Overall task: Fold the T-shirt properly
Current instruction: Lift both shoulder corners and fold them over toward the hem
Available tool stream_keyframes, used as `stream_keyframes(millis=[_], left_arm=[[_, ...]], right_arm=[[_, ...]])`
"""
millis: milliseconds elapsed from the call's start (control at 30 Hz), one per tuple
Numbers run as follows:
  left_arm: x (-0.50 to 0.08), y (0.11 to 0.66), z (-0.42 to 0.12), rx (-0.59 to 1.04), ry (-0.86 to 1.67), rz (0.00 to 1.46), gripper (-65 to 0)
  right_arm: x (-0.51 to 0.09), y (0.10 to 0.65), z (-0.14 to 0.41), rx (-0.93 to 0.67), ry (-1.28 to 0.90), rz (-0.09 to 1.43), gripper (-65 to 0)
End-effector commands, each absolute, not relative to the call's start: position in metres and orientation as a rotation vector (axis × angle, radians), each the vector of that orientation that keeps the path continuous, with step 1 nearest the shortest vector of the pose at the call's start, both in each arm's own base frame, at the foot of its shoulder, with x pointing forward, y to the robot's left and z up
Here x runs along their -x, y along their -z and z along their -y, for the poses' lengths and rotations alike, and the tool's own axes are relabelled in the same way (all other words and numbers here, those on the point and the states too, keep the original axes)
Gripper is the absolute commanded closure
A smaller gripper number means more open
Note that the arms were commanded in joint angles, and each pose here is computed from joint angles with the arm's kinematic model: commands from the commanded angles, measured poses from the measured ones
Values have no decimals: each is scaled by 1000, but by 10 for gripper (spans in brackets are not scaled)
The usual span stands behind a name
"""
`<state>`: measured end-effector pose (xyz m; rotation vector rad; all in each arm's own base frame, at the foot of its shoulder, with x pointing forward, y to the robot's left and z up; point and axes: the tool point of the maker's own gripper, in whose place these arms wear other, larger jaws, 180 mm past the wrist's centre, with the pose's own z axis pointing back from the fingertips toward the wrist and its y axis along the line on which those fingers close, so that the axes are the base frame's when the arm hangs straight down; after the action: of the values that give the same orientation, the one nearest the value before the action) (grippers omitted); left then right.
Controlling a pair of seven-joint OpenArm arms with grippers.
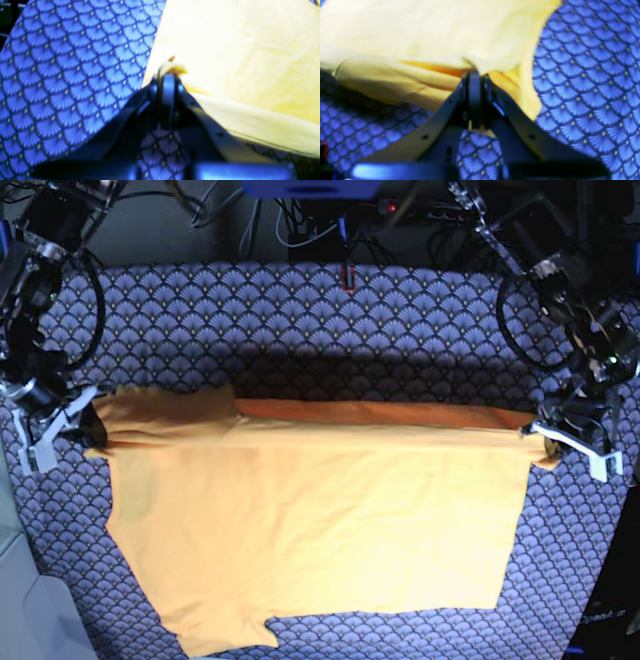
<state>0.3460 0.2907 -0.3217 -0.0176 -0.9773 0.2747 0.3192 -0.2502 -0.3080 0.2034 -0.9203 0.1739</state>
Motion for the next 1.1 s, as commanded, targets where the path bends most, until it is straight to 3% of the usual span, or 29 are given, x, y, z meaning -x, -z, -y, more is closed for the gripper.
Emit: stream_keyframes(millis=[0, 400, 1067], left_arm=[[-359, 302, -299, -12, -271, 1036, 0], [-399, 316, -277, 6, -198, 967, 0], [-430, 334, -286, 61, -238, 1005, 0]], right_arm=[[-331, 293, 253, -189, -192, 968, 0], [-367, 294, 244, -153, -255, 966, 0], [-415, 305, 234, -252, -259, 953, 0]])
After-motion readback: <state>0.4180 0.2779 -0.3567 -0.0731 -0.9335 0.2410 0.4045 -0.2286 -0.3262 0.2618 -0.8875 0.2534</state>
